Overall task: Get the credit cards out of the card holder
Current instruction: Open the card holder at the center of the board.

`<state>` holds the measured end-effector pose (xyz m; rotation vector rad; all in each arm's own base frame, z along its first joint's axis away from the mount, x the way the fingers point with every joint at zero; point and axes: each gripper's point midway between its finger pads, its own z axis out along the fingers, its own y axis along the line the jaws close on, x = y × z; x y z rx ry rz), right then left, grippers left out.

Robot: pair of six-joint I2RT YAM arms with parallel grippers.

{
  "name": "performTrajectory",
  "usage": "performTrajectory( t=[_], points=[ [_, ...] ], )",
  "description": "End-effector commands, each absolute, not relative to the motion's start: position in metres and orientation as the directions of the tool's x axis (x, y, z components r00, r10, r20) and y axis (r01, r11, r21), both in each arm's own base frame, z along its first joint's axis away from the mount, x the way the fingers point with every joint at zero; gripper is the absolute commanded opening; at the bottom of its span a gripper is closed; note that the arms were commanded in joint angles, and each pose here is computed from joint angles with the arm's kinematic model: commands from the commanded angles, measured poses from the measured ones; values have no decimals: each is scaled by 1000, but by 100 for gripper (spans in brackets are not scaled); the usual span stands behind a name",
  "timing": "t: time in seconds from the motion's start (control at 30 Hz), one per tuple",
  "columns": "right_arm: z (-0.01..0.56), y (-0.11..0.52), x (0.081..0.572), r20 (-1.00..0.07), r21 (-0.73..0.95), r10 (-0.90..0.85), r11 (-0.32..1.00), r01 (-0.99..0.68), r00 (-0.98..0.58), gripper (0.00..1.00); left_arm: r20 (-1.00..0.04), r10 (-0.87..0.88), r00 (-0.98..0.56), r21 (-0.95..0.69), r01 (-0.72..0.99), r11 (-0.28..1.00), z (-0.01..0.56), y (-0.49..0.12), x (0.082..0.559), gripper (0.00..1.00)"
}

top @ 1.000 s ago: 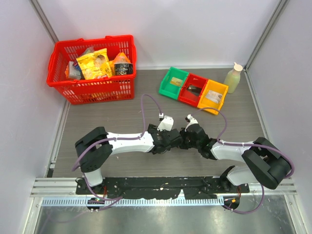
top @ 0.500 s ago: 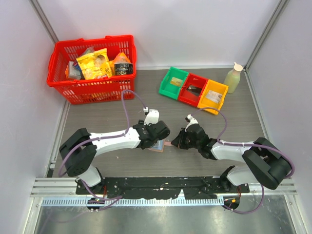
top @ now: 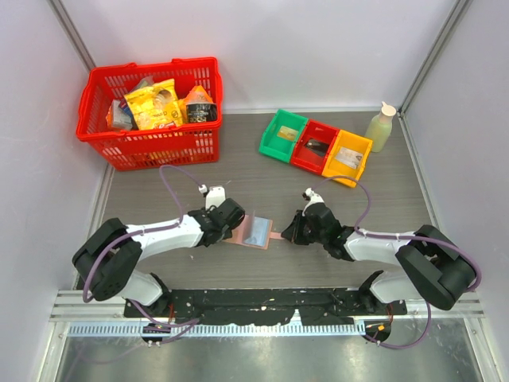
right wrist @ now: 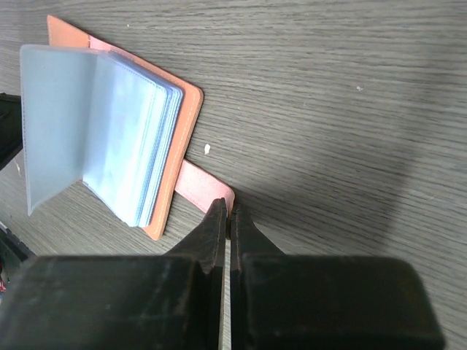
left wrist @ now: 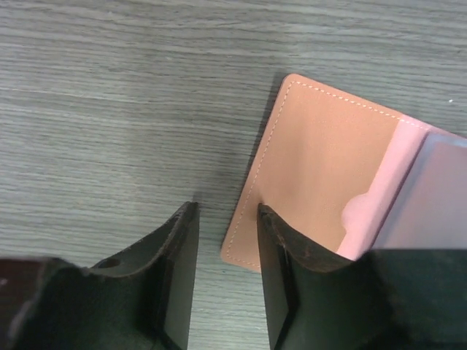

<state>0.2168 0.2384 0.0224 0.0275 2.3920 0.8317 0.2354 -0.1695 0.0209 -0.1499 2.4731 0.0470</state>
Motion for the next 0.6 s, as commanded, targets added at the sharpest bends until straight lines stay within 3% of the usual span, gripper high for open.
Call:
performTrajectory(
  t=[0.0, 0.17, 0.3, 0.4, 0.57],
  points=[
    [41, 240, 227, -583, 545, 186, 811, -211, -791, 0, -592, -187, -784, -131, -135, 982, 17, -186, 236, 38],
    [66, 245, 233, -612, 515, 135, 815, -264, -779, 4, -579, -210, -788, -187, -123, 975, 20, -198, 237, 28],
    [92, 250, 238, -646, 491, 101, 814, -310, -757, 19, -568, -229, -790, -220, -122, 968, 18, -203, 235, 20],
    [108, 250, 239, -667, 454, 62, 824, -338, -743, 30, -555, -242, -796, -237, -128, 963, 14, -205, 232, 20],
    [136, 257, 245, -703, 409, 22, 830, -378, -711, 34, -548, -240, -801, -242, -123, 963, 10, -211, 228, 17]
  ],
)
